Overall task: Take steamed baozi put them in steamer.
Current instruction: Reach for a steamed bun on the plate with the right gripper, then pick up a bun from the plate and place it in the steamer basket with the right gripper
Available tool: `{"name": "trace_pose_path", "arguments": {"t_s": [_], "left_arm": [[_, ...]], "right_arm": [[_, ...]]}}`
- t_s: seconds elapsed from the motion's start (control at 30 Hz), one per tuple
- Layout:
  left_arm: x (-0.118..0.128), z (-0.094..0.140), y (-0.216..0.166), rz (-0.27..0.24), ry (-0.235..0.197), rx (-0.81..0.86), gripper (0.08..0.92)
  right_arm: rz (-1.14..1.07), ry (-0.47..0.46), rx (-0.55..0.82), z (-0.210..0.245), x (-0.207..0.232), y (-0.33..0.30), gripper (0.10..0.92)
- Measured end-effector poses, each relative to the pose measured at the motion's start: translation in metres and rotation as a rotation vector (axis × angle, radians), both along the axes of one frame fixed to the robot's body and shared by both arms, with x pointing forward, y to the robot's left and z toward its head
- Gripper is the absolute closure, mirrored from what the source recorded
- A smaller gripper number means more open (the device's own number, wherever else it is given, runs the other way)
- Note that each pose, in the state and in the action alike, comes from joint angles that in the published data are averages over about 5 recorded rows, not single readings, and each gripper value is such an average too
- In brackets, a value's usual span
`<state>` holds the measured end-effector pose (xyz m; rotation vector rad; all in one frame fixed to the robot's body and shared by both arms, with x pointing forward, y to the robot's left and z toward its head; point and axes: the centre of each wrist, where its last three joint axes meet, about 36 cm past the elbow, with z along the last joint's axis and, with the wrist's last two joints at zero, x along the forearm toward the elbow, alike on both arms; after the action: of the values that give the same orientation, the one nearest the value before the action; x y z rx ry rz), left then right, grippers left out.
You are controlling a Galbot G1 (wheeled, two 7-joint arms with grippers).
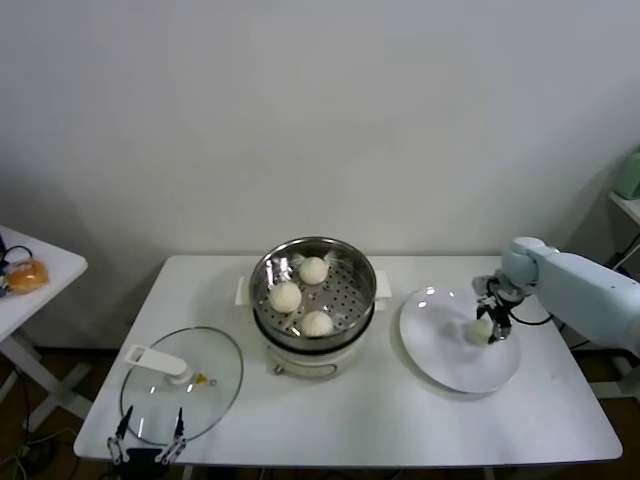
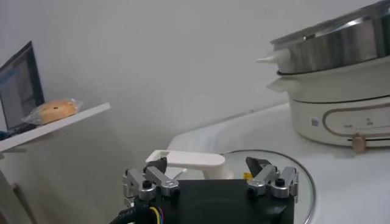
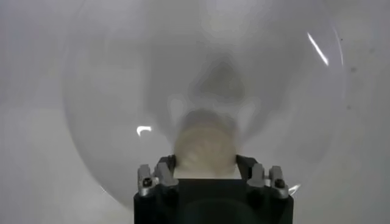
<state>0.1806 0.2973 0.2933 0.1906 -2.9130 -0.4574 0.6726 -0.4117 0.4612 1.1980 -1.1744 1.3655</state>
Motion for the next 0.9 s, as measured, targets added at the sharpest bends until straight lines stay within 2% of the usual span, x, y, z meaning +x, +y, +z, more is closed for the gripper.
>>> {"name": "trace_pose_path", "arguments": {"t_s": [0.17, 0.3, 0.6, 0.9], "left_arm": [[0.0, 0.0, 0.0, 0.0, 0.0, 0.0, 0.177], [0.0, 0.001, 0.0, 0.001, -0.002, -0.001, 0.177], [0.002, 0.003, -0.002, -0.002, -0.005, -0.009, 0.177], [0.001, 0.004, -0.003, -0.007, -0.006, -0.011, 0.177]], "right_arm": [[0.007, -0.011, 0.005, 0.013, 0.001, 0.003, 0.387], [0.031, -0.03, 0.017, 0.042, 0.004, 0.016, 0.387], [0.093, -0.085, 0.091, 0.15, 0.013, 0.068, 0.386], [0.157, -0.137, 0.193, 0.249, 0.003, 0.141, 0.386]]}}
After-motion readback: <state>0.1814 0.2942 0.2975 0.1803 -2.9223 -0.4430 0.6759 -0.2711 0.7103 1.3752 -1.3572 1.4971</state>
